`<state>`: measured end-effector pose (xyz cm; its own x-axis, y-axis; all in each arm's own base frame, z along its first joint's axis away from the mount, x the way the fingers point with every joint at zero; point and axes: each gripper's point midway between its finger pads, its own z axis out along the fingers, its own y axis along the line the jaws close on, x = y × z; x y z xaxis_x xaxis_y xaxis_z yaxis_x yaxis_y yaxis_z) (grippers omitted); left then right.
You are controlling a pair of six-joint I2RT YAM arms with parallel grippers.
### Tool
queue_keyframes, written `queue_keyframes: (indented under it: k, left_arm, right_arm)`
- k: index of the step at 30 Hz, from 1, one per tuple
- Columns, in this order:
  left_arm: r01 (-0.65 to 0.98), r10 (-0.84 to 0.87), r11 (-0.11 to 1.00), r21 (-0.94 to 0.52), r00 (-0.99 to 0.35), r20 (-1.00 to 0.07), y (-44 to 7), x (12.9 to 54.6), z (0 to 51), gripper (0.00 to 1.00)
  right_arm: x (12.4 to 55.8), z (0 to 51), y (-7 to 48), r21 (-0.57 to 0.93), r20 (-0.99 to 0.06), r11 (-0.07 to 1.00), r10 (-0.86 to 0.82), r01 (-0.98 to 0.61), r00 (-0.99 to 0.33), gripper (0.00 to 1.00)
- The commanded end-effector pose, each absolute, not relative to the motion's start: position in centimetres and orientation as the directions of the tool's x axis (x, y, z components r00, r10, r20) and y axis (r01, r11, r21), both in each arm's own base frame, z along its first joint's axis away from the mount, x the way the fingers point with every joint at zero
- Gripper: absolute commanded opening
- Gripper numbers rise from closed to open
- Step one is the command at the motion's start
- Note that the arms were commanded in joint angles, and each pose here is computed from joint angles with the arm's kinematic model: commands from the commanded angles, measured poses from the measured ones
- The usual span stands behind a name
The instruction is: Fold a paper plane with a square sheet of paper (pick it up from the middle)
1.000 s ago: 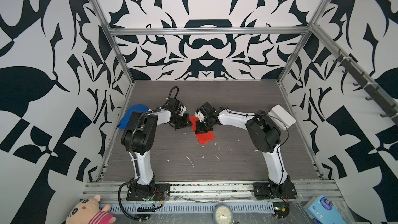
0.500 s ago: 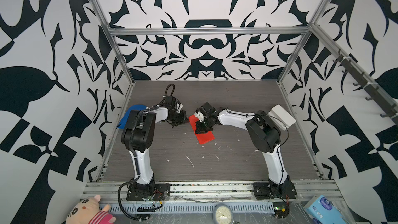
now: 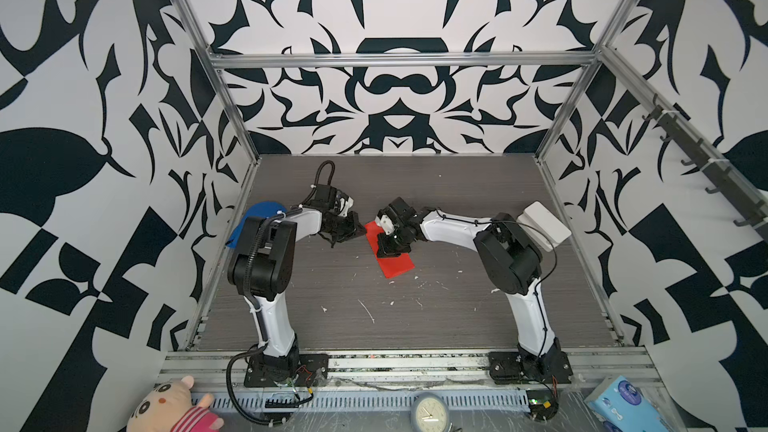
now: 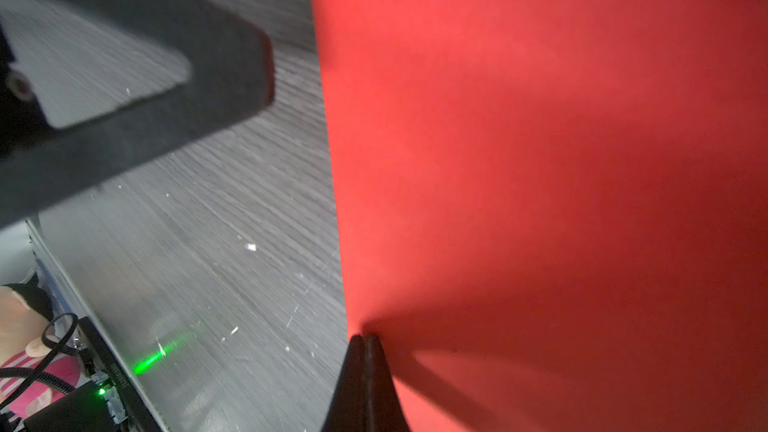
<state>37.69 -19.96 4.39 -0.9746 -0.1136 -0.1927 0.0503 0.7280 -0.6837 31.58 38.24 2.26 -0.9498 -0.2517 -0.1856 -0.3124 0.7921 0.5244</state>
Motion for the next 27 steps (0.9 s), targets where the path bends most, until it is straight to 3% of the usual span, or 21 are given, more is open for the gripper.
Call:
queue_keyframes:
  k: [1, 27]
  left_arm:
    - [0.063, -0.097, 0.710, -0.701, -0.978, -0.186, -20.8, 37.8, 4.3, 0.09]
    - [0.016, -0.104, 0.771, -0.637, -0.983, -0.150, -18.4, 39.6, 0.3, 0.09]
  right_arm:
    - [30.1, -0.7, 35.5, 0.429, -0.099, 0.861, -0.256, -0.274, -0.961, 0.00]
    - [29.9, -1.2, 35.1, 0.418, -0.088, 0.868, -0.256, -0.269, -0.963, 0.00]
